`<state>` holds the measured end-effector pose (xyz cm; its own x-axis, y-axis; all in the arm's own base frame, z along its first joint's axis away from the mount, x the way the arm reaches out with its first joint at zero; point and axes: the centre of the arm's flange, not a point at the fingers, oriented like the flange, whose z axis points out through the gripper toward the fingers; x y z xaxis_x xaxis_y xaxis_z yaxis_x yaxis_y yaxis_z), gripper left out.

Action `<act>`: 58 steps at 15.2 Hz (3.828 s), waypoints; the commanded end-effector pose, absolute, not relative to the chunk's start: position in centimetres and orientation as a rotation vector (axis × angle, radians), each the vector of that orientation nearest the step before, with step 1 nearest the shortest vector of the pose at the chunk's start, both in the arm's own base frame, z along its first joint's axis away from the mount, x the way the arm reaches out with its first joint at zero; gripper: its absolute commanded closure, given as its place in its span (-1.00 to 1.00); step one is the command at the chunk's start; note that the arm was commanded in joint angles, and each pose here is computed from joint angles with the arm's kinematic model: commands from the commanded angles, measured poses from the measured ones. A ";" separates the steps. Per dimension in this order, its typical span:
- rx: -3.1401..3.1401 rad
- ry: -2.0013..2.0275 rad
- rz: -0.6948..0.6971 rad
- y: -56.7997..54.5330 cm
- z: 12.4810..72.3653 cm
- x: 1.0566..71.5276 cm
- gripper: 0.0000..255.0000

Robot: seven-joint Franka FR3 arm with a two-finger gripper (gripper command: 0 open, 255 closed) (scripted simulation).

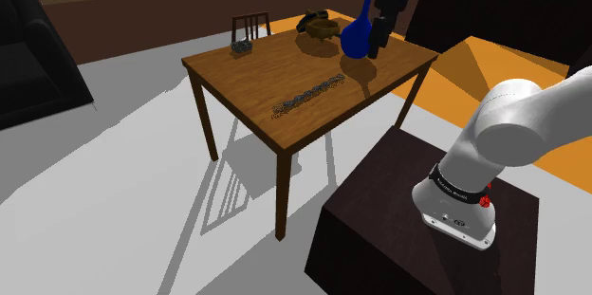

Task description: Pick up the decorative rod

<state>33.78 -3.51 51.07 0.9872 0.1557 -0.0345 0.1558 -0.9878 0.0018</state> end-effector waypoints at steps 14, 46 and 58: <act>2.860 1.300 -0.005 -10.9 37.6 45.8 -1.00; 2.444 1.981 0.030 -10.2 24.7 56.5 1.00; 2.444 1.981 0.030 -10.2 31.0 56.5 1.00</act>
